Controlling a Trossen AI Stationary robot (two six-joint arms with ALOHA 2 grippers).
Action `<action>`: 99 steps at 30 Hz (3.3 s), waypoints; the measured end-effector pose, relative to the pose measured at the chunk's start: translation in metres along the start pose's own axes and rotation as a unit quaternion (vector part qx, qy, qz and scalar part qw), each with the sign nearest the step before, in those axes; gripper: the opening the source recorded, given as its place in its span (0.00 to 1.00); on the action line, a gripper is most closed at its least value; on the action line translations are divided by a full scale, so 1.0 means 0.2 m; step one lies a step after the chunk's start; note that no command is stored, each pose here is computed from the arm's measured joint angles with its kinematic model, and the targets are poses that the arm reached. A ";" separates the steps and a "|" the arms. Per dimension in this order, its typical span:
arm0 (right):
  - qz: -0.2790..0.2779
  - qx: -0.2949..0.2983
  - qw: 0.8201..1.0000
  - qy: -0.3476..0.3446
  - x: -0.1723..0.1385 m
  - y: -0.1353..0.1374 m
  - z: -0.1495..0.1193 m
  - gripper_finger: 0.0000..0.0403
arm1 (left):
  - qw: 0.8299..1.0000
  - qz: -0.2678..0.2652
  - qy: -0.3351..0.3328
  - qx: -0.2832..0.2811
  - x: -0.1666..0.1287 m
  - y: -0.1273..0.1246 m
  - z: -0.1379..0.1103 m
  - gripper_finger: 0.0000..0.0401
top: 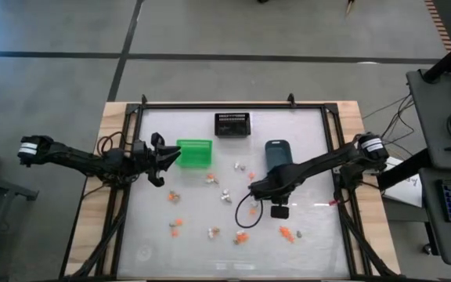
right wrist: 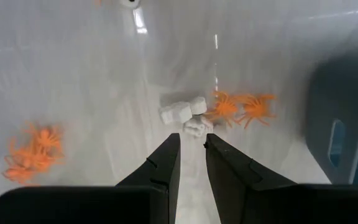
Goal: Sort Halloween decoration
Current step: Put the white skeleton toy into the blue bin
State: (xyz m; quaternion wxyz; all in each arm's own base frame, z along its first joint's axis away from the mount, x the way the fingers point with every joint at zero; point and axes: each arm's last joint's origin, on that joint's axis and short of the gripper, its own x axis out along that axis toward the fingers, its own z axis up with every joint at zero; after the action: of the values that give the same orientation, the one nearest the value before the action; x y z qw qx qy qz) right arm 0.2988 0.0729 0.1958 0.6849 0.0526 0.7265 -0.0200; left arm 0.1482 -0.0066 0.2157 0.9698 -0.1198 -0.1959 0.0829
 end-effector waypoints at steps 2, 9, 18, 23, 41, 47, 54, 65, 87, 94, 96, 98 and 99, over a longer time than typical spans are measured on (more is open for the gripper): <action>-0.001 -0.007 1.000 0.001 0.01 0.00 0.00 0.17 | 1.000 0.000 0.000 0.000 0.00 0.00 0.00 0.19; 0.014 -0.027 0.998 -0.059 0.00 0.02 0.06 0.17 | 1.000 0.000 0.002 0.001 0.00 0.00 0.00 0.19; -0.006 -0.074 0.986 -0.153 -0.02 0.03 0.14 0.21 | 1.000 0.001 0.003 0.001 0.00 0.00 0.00 0.19; -0.015 -0.086 0.981 -0.172 -0.02 0.04 0.16 0.29 | 1.000 0.001 0.005 0.001 0.00 0.00 -0.01 0.19; -0.009 -0.048 0.983 -0.176 0.06 0.03 0.22 0.35 | 1.000 0.002 0.014 0.004 0.01 0.00 -0.02 0.19; -0.024 -0.069 0.982 -0.175 0.05 0.02 0.21 0.33 | 1.000 0.002 0.014 0.003 0.01 0.00 -0.02 0.19; -0.036 -0.078 0.979 -0.184 0.05 0.01 0.22 0.12 | 1.000 0.002 0.014 0.003 0.01 0.00 -0.02 0.19; -0.021 -0.064 0.982 -0.174 0.06 0.02 0.21 0.35 | 1.000 0.002 0.014 0.002 0.01 0.00 -0.02 0.19; -0.020 -0.073 0.981 -0.177 0.13 0.04 0.18 0.49 | 1.000 0.002 0.014 0.002 0.01 0.00 -0.02 0.19; -0.018 -0.073 0.980 -0.185 0.18 0.03 0.17 0.49 | 1.000 0.002 0.014 0.003 0.01 0.00 -0.02 0.19; -0.018 -0.073 0.980 -0.184 0.19 0.02 0.16 0.49 | 1.000 0.002 0.014 0.003 0.01 0.00 -0.02 0.19; -0.018 -0.073 0.980 -0.183 0.21 0.02 0.16 0.48 | 1.000 0.002 0.014 0.003 0.01 0.00 -0.02 0.19; -0.018 -0.073 0.980 -0.185 0.21 0.02 0.16 0.47 | 1.000 0.002 0.014 0.003 0.01 0.00 -0.02 0.19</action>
State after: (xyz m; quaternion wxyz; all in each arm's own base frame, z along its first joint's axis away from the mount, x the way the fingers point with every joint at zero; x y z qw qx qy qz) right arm 0.3280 0.0758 0.1518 0.8088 -0.0149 0.5878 0.0113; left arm 0.1515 -0.0069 0.2119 0.9726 -0.1189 -0.1814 0.0840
